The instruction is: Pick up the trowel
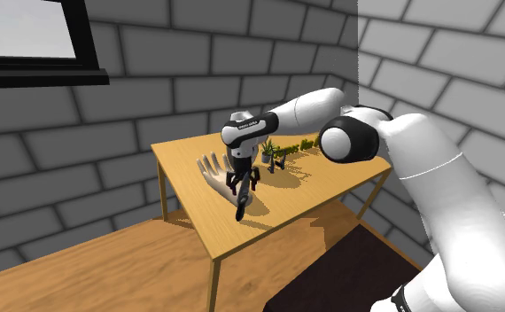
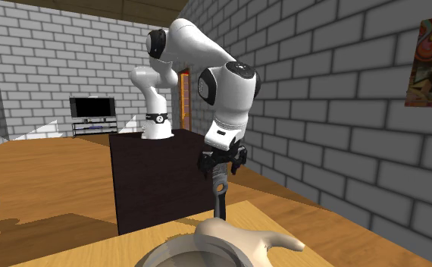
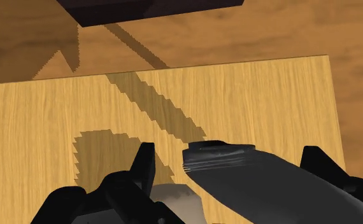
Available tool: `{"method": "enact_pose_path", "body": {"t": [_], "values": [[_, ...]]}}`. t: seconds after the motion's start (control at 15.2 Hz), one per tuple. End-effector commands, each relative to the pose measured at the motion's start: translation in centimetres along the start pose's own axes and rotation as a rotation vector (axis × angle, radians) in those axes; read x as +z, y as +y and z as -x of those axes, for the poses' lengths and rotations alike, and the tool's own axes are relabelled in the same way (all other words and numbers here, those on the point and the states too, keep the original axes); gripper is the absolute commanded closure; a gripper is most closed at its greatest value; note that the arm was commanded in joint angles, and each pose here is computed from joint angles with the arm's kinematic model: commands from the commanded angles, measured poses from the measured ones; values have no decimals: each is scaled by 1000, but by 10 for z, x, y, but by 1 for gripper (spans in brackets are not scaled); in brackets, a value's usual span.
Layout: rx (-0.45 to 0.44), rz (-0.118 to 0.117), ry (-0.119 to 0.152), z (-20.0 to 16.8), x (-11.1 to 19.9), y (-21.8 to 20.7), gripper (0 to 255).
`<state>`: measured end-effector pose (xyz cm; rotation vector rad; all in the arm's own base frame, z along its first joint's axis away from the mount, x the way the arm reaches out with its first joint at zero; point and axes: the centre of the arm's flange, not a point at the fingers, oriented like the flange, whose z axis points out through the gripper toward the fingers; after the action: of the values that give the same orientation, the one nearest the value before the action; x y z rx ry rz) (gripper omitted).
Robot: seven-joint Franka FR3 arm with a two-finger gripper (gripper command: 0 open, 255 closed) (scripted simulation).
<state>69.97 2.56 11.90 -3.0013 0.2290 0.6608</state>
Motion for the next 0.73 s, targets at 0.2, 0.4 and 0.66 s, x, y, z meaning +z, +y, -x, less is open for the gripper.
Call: {"method": "enact_pose_path", "body": {"t": [0.2,0.4,0.66], "values": [[0,0,0,-13,23,0,0],[0,0,0,-15,27,0,255],[0,0,0,-14,27,1,255]]}}
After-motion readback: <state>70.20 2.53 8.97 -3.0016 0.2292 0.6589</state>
